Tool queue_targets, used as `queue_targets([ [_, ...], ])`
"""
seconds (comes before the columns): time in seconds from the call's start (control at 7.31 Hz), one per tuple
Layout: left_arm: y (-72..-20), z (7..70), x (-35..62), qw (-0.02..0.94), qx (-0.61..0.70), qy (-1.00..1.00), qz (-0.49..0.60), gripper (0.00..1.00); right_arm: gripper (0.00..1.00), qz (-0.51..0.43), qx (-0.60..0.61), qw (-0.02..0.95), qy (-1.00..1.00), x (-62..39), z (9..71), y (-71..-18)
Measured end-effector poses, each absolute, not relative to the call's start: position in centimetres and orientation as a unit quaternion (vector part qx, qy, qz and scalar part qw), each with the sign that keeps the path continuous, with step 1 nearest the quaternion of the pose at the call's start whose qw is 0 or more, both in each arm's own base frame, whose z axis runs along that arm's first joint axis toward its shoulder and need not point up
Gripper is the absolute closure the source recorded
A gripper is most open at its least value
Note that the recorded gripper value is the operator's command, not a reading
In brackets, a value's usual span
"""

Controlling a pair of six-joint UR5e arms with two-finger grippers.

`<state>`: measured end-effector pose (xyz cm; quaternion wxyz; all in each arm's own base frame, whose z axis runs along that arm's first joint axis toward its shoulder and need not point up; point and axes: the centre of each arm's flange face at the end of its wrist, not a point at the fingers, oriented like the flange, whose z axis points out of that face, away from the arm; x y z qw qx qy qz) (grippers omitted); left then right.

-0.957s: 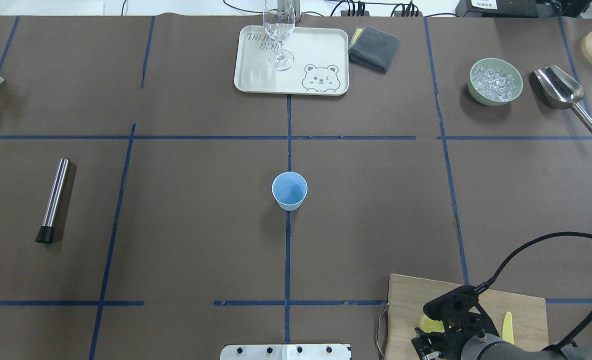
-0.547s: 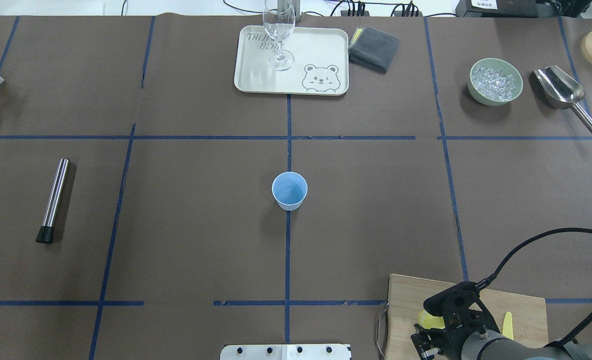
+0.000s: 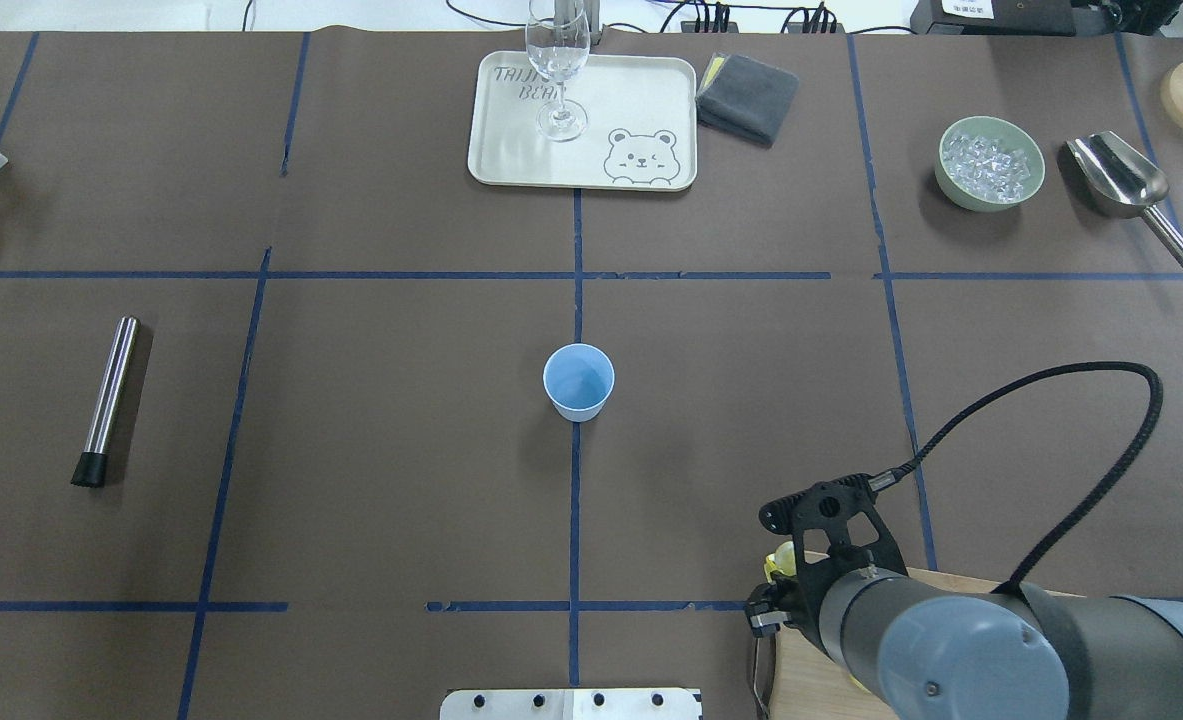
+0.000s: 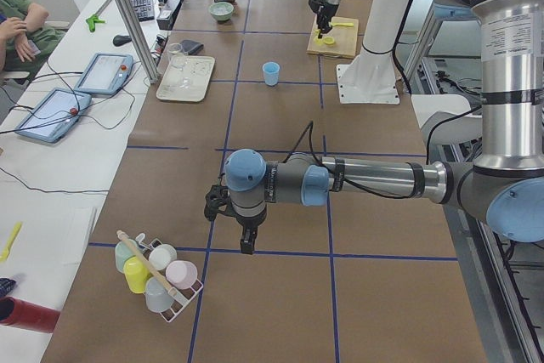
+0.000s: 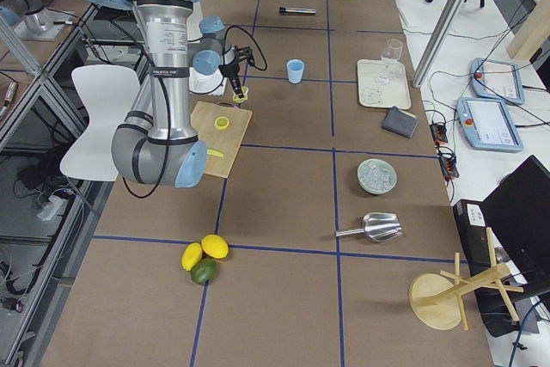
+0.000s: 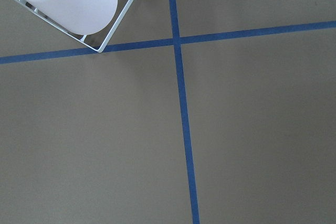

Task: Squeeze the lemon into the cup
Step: 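Lift the lemon slice with the right gripper and carry it over the blue cup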

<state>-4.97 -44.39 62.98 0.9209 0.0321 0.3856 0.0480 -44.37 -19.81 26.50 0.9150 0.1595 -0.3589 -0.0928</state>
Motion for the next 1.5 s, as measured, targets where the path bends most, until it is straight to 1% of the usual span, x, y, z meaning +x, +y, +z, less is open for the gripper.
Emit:
queue_targets([
  [0.41, -44.4, 63.0, -5.0, 0.921, 0.032, 0.386, 0.048, 0.0, 1.0, -0.065, 0.143, 0.92, -0.358, -45.3, 17.2, -24.7],
  [0.82, -44.4, 62.9, -5.0, 0.921, 0.034, 0.386, 0.048, 0.0, 1.0, -0.053, 0.136, 0.923, -0.355, -48.3, 12.0, -32.1],
  [1.09, -44.4, 62.8, -5.0, 0.921, 0.035, 0.386, 0.049, 0.0, 1.0, -0.044, 0.135, 0.927, -0.348, -51.0, 9.6, -36.4],
  [1.5, -44.4, 62.8, -5.0, 0.921, 0.036, 0.385, 0.049, 0.0, 1.0, -0.04, 0.14, 0.924, -0.355, -56.3, 10.2, -39.7],
])
